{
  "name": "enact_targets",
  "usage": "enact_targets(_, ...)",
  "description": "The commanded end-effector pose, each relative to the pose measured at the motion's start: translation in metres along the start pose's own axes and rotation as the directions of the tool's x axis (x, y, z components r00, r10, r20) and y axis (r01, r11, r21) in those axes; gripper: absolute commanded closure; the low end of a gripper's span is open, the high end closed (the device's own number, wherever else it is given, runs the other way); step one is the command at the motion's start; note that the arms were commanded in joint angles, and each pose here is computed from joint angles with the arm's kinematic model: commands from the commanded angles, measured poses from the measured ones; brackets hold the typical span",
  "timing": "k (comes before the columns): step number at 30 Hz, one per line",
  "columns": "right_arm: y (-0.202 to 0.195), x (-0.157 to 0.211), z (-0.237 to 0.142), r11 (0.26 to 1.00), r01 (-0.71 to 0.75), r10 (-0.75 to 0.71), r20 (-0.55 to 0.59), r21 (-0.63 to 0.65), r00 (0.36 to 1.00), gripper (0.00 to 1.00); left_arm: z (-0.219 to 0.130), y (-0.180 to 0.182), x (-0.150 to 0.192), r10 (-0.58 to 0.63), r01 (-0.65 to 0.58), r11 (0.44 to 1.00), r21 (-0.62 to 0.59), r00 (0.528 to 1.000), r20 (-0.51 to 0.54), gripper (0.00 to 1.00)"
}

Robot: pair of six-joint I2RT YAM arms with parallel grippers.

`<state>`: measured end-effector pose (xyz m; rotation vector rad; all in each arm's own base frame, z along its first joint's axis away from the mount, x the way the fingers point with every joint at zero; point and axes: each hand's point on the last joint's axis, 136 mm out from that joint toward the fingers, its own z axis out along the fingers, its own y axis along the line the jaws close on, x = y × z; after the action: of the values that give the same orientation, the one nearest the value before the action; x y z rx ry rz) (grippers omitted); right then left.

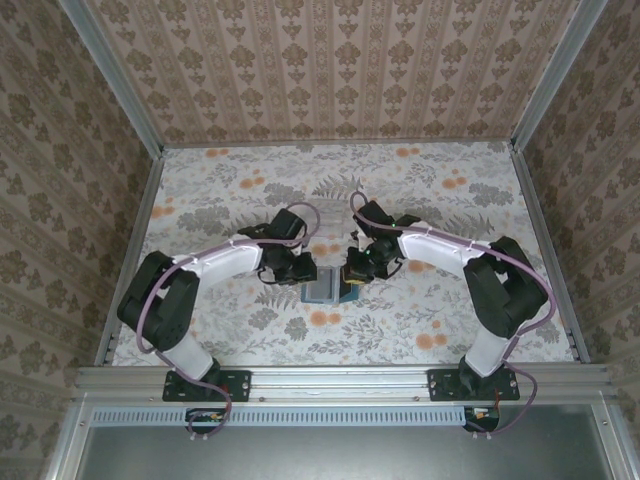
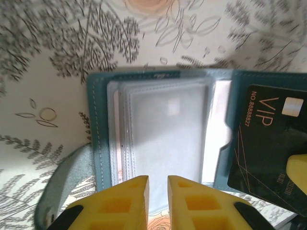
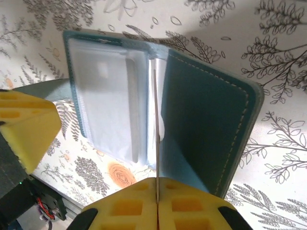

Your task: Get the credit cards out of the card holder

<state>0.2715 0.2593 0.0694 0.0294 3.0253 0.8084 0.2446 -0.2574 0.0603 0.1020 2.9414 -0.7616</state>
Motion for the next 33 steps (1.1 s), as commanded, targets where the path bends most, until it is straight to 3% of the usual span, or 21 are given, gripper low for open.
enact_targets(1,0.005,-0.011,-0.028,0.996,0.082,-0.084,0.046,0.035,0.995,0.91,-0.021,0.0,-0.016,-0.005,0.005,1.0,-0.008,0.998,0.068,0.8)
enact_targets(4,0.013,-0.021,-0.039,0.976,0.215,-0.217,0.06,0.04,0.974,0.9,-0.03,0.01,-0.024,-0.024,0.026,1.0,-0.017,0.994,0.103,0.8)
enact_targets(8,0.019,-0.036,-0.051,0.881,0.461,-0.468,0.05,0.104,0.882,0.92,-0.039,0.034,-0.032,-0.057,0.065,0.997,-0.053,0.988,0.145,0.8)
enact_targets(10,0.017,-0.042,-0.051,0.8,0.584,-0.592,0.016,0.139,0.806,0.94,-0.043,0.047,-0.035,-0.081,0.092,0.994,-0.061,0.984,0.16,0.8)
enact_targets(15,0.012,-0.061,-0.051,0.499,0.845,-0.841,-0.127,0.192,0.526,0.96,-0.052,0.071,-0.043,-0.121,0.135,0.989,-0.059,0.973,0.198,0.8)
enact_targets(18,0.009,-0.071,-0.049,0.345,0.924,-0.899,-0.223,0.167,0.376,0.96,-0.054,0.079,-0.044,-0.128,0.141,0.988,-0.056,0.972,0.195,0.8)
enact_targets(20,0.007,-0.08,-0.048,0.282,0.946,-0.907,-0.278,0.16,0.317,0.96,-0.055,0.085,-0.043,-0.135,0.149,0.987,-0.056,0.972,0.194,0.8)
enact_targets(26,0.019,-0.105,-0.045,0.168,0.977,-0.925,-0.321,0.132,0.202,0.97,-0.056,0.097,-0.042,-0.159,0.171,0.984,-0.042,0.965,0.208,0.8)
enact_targets(33,0.04,-0.133,-0.041,0.111,0.985,-0.937,-0.317,0.128,0.147,0.97,-0.058,0.103,-0.044,-0.167,0.179,0.983,-0.039,0.963,0.213,0.8)
